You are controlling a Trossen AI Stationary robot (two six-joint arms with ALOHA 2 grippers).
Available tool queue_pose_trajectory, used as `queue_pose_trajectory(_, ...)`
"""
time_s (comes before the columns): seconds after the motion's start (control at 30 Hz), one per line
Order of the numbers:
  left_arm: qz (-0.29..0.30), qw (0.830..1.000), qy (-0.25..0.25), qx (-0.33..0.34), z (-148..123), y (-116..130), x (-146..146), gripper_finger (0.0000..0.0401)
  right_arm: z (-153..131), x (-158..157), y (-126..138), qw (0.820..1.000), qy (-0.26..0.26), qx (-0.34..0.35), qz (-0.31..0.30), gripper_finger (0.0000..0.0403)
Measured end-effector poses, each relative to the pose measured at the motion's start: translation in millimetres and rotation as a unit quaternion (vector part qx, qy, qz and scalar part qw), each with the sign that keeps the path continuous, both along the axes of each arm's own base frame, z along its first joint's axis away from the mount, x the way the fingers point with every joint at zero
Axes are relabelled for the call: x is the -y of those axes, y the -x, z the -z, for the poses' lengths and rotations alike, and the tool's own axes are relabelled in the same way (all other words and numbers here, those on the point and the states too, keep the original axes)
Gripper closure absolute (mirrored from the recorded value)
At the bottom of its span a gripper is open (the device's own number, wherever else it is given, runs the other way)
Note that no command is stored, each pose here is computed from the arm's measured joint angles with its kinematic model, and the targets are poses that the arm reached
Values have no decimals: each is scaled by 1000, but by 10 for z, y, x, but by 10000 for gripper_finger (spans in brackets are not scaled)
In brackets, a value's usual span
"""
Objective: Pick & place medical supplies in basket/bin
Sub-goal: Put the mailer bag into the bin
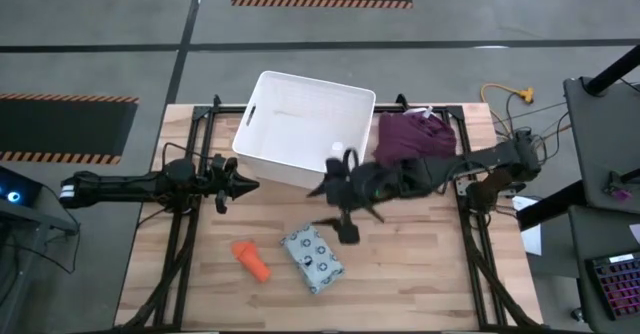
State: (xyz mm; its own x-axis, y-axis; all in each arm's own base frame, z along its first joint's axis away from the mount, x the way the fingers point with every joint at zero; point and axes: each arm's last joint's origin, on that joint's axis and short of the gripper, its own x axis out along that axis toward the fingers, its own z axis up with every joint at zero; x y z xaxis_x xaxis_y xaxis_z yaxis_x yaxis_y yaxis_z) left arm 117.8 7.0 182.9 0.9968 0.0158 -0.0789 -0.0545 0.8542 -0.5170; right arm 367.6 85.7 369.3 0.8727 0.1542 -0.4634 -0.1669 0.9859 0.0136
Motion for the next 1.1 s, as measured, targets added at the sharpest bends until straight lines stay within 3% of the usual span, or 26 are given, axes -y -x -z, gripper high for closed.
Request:
queue_pose_trajectory(0.1,0,1000,0,0,0,0,0,395,154,-179,-17,999,5,-36,-20,125)
queue_pose_trajectory(0.4,-1,1000,0,0,0,0,0,395,492,-545,-108,994,-47,-100,-20,143)
queue_pose_trajectory(0.8,-1,1000,-2,0,0,0,0,395,854,-865,-316,972,-191,-130,52,143)
queue_pose_trajectory(1.1,-2,999,-38,-1,0,0,-3,395,1446,-1070,-547,946,-253,-170,110,155)
